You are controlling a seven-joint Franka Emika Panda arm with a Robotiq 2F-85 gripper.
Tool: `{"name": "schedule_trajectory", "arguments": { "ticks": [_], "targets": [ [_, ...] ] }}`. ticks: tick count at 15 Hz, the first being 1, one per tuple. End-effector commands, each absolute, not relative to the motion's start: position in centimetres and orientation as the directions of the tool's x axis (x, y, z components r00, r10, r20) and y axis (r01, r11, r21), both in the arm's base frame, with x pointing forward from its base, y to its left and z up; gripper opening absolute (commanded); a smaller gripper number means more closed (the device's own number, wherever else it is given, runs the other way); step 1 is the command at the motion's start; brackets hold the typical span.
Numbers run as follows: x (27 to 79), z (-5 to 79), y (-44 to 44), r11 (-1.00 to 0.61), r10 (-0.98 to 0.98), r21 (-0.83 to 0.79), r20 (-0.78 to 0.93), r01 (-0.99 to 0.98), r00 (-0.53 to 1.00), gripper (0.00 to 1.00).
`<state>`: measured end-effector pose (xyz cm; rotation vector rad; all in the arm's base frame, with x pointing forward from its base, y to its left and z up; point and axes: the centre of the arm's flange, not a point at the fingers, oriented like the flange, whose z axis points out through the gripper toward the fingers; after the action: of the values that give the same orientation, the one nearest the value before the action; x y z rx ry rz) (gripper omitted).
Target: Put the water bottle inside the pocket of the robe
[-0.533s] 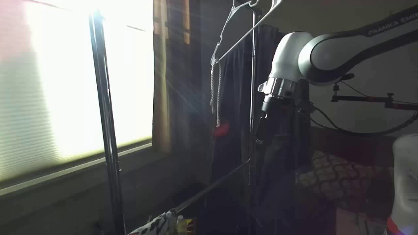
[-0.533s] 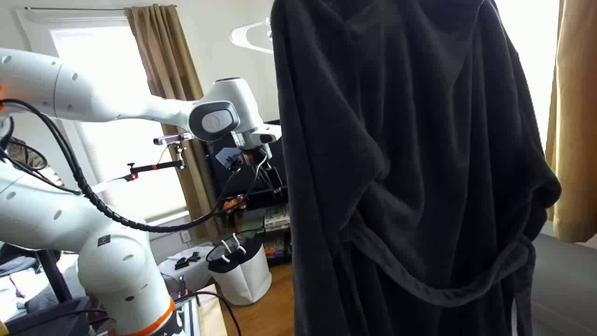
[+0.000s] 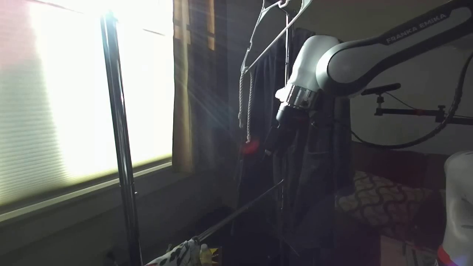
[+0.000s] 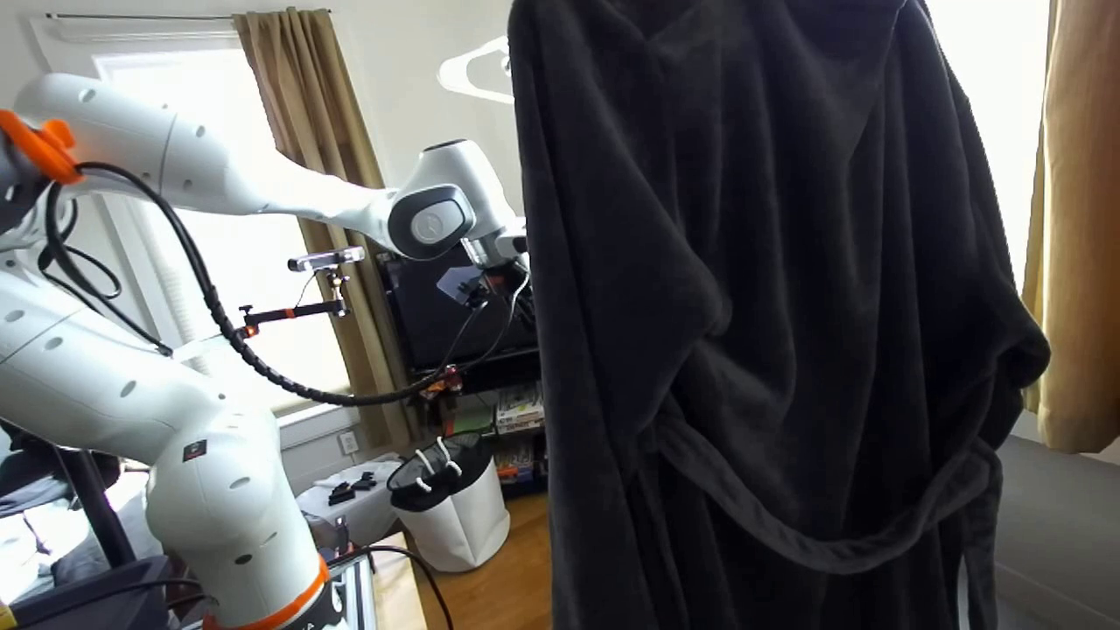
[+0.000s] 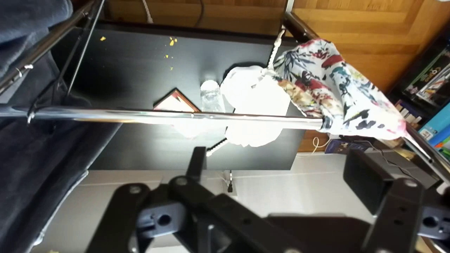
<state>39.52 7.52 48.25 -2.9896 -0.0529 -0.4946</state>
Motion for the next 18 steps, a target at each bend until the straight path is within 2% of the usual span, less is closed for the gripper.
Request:
{"name": "schedule_trajectory", "arguments": {
  "ticks": [1,3,7,11,13,14,18],
  "targets": [
    [48.0,47.3,9.8,-0.997,-0.03,-0.079,0.314,-0.006,0.949,1.0],
    [51.7,46.4,10.7,-0.995,-0.083,-0.08,0.3,-0.062,0.95,1.0],
    [58.9,43.7,12.3,-0.985,-0.161,0.026,0.248,-0.173,0.955,1.0],
    [65.9,40.0,13.8,-0.985,-0.168,-0.004,0.181,-0.17,0.969,1.0],
    [66.9,39.2,14.7,-0.987,-0.121,-0.117,0.126,-0.107,0.985,1.0],
    [63.3,39.0,13.5,-0.988,-0.15,-0.066,0.18,-0.141,0.972,1.0],
    [64.3,38.6,13.6,-0.988,-0.146,-0.074,0.18,-0.135,0.973,1.0]
  ]
}}
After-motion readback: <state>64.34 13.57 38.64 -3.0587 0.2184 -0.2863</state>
